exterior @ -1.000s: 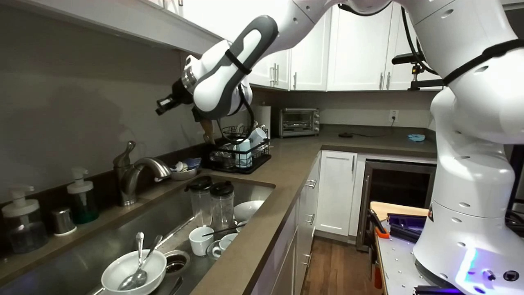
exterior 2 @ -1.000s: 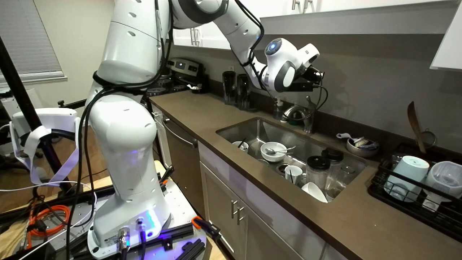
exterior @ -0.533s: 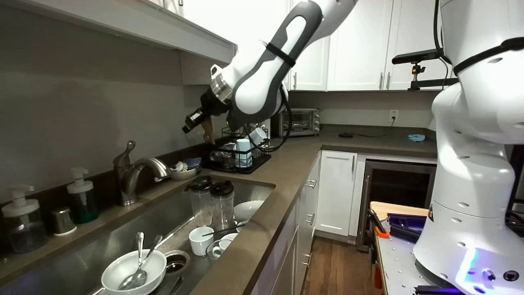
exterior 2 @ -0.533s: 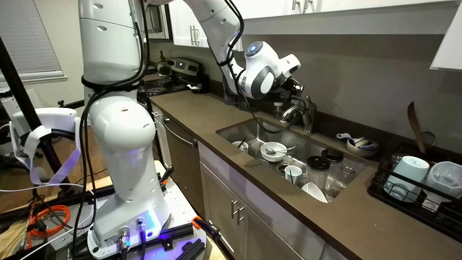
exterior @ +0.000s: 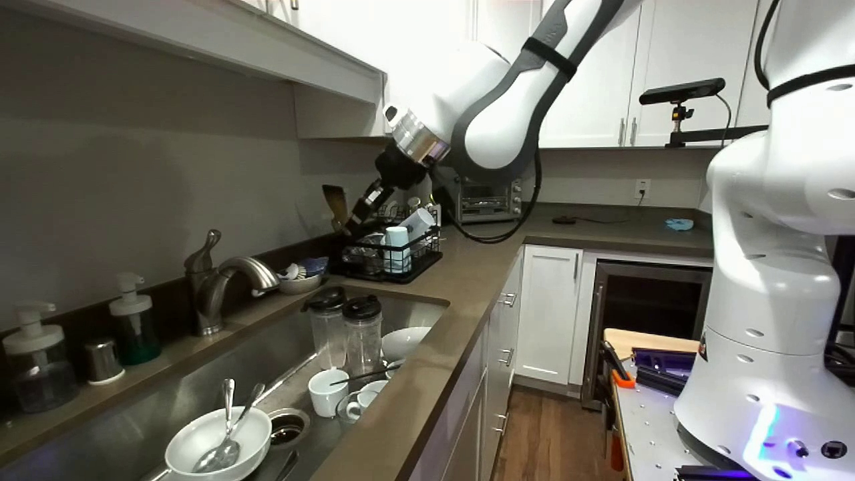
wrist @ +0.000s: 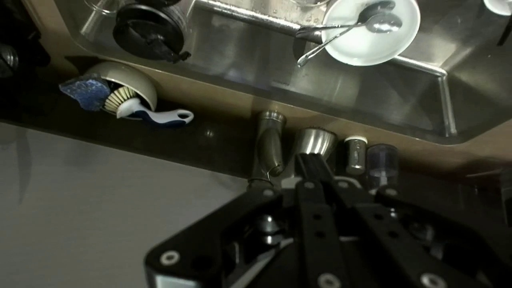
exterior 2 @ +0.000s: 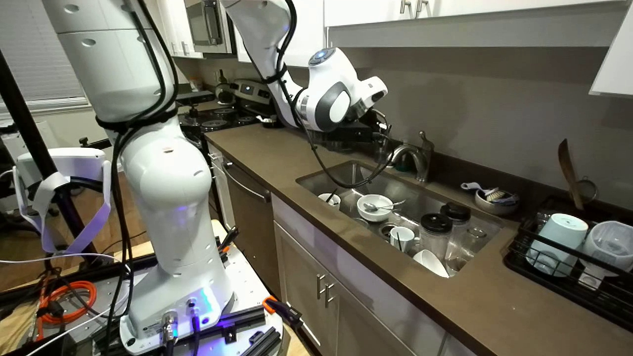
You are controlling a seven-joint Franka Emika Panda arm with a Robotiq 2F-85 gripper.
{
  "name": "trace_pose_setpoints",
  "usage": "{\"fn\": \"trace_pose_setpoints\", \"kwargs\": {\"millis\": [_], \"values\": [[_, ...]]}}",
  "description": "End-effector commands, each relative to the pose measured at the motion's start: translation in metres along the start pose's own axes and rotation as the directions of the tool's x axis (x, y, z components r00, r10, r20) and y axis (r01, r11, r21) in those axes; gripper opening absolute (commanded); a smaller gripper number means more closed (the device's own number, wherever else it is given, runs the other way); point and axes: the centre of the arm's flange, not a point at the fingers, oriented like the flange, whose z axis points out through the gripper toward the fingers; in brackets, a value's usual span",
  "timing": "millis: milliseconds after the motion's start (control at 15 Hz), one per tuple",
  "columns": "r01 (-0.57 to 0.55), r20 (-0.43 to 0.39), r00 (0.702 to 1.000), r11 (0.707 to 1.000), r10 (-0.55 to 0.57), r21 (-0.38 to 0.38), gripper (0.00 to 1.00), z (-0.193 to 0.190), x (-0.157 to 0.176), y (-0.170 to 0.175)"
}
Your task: Push the faucet handle downwards
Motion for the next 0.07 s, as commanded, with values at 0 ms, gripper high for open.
{"fn": "trace_pose_setpoints", "kwargs": {"millis": [0], "values": [[0.014, 0.039, 0.999, 1.0, -0.014, 0.015, 0.0, -0.0294, -0.0013, 0.0079]]}}
